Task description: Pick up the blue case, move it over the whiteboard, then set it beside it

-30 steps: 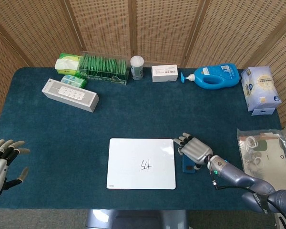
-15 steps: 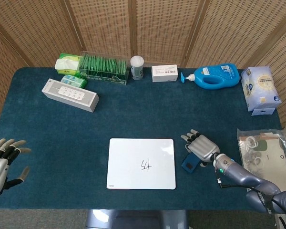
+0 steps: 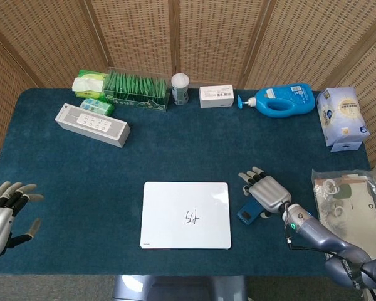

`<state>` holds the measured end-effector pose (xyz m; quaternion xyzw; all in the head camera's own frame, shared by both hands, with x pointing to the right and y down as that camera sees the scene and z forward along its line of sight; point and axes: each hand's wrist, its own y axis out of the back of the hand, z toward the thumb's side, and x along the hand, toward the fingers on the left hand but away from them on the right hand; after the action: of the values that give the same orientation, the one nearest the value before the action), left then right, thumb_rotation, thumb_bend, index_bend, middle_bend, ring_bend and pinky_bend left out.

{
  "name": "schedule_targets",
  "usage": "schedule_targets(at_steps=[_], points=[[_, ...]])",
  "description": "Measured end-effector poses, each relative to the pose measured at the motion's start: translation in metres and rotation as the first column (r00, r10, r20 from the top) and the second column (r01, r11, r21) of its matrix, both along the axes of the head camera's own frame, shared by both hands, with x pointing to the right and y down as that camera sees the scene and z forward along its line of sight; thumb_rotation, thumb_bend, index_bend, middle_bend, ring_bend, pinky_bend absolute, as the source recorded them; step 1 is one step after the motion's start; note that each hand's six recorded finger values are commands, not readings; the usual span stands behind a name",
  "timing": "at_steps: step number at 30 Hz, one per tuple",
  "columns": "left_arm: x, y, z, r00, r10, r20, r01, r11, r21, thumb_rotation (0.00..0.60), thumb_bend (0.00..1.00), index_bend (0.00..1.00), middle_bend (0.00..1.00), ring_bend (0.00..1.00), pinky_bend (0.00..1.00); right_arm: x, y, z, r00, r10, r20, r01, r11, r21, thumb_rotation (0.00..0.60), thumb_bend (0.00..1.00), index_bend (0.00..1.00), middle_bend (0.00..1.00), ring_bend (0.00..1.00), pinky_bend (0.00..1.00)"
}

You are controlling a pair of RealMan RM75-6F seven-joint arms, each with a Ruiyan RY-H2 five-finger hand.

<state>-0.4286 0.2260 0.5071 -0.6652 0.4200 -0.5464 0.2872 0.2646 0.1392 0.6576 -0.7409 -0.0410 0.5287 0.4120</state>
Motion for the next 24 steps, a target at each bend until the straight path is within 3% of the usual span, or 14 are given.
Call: schedule_targets(at_steps=[8, 24], points=[[-0.002, 0.001, -0.002, 1.0, -0.004, 0.001, 0.004, 1.0, 0.001, 0.6, 0.46, 0.31, 0.22, 0.13, 0.04, 0.0, 0.002, 0.003, 0.999, 0.029, 0.044, -0.03, 0.999, 0.027, 0.6, 0.05, 0.31, 0.0, 0.0, 0.02], [0.002, 0.001, -0.003, 1.0, 0.003, -0.008, -0.003, 1.0, -0.002, 0.6, 0.46, 0.31, 0.21, 0.13, 0.04, 0.017, 0.012, 0.01, 0.998, 0.042, 0.043, -0.043, 0.998, 0.038, 0.6, 0.04, 0.3, 0.0, 0.0, 0.01]])
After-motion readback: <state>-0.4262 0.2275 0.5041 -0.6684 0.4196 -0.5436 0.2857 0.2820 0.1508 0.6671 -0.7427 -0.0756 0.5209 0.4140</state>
